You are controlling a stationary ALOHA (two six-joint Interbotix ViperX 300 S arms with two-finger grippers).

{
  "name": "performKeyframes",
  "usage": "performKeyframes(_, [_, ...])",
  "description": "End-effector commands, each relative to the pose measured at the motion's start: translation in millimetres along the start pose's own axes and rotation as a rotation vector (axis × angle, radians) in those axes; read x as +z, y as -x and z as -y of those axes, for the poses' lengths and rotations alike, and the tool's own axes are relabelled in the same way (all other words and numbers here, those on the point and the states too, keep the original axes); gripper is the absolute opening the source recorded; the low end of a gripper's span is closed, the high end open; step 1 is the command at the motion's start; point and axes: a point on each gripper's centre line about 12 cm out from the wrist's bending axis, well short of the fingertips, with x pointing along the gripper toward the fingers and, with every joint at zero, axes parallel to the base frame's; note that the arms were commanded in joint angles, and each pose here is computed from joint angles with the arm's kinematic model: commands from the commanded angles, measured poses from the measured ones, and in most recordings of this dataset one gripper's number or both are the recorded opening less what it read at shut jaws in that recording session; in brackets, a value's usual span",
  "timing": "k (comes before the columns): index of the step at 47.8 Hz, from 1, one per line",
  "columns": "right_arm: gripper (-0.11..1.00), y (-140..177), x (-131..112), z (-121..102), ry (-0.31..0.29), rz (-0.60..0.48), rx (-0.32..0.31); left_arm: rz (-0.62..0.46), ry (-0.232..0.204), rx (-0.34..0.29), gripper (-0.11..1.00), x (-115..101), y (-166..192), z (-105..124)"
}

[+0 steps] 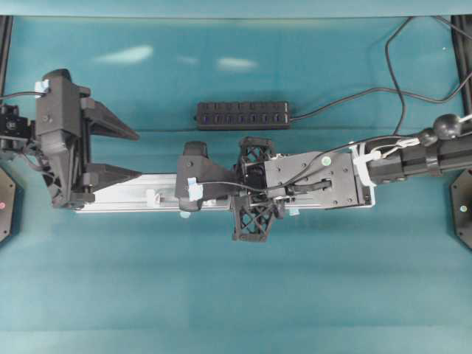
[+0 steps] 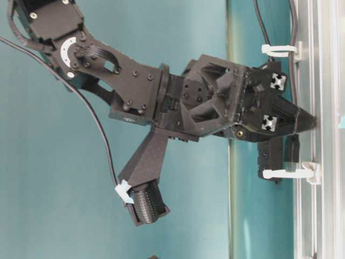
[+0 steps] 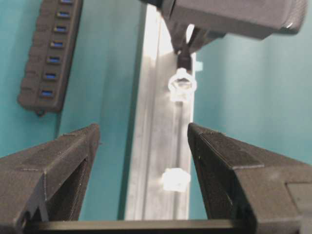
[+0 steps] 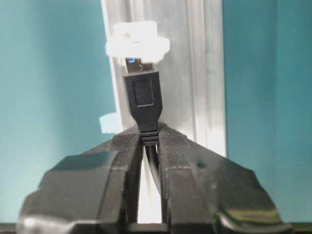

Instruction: Pass the USB cable through three rings with both arms.

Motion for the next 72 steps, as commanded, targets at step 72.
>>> performKeyframes(72, [-0.08,4.8,24.9,-6.4,-0.138,0.113,0.086,-0.098,-0.048,-0.064,0.76,-20.6,-68.6,23.6])
